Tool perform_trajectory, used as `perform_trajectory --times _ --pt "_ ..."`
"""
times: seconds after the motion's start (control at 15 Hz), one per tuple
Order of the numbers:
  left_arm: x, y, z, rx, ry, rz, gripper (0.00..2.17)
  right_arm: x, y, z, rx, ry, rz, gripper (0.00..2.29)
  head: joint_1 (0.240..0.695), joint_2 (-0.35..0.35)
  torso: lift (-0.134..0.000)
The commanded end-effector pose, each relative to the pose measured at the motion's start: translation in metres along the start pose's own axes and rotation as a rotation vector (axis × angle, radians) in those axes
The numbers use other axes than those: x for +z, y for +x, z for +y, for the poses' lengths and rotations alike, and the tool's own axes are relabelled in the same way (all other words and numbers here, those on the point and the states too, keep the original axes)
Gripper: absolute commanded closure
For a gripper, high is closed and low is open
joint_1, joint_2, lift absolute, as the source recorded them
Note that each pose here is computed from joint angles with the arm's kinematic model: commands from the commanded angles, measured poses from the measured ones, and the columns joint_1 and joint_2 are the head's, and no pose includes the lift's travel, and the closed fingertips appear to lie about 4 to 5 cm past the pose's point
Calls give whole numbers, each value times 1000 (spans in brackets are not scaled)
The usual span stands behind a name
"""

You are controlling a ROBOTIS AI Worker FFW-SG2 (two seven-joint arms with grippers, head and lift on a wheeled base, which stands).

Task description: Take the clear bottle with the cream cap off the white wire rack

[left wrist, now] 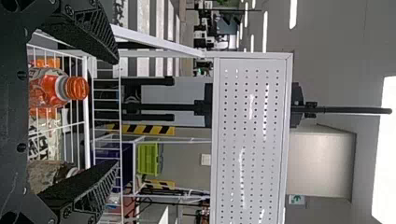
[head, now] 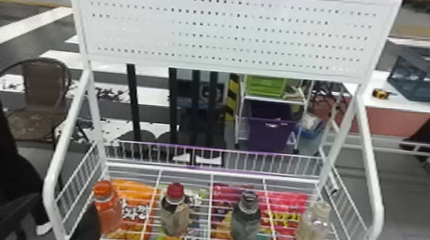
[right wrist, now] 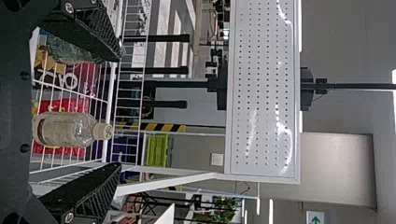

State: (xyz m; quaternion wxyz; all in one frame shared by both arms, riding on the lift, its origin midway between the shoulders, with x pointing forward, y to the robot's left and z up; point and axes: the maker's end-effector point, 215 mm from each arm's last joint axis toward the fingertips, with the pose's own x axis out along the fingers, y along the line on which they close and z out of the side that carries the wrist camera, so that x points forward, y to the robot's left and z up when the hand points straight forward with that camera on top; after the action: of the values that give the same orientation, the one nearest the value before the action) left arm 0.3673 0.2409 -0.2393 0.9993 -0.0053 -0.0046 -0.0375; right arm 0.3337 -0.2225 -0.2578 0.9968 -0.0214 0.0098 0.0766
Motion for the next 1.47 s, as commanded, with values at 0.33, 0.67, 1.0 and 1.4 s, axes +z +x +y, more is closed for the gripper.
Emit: perform_trajectory --times 0.33,0.67,1.0,1.4 --pt "0 -1 -1 -1 0 3 134 0 -1 0 -3 2 -5 97 499 0 0" --pt "0 -2 -1 -1 1 3 134 -21 1 -6 -22 2 -11 97 499 0 0" --pt "-1 -3 -2 -4 5 16 134 -105 23 -17 -44 29 70 97 499 0 0" --pt "-2 -7 -3 -3 22 32 134 -153 84 -20 -49 23 -18 110 499 0 0"
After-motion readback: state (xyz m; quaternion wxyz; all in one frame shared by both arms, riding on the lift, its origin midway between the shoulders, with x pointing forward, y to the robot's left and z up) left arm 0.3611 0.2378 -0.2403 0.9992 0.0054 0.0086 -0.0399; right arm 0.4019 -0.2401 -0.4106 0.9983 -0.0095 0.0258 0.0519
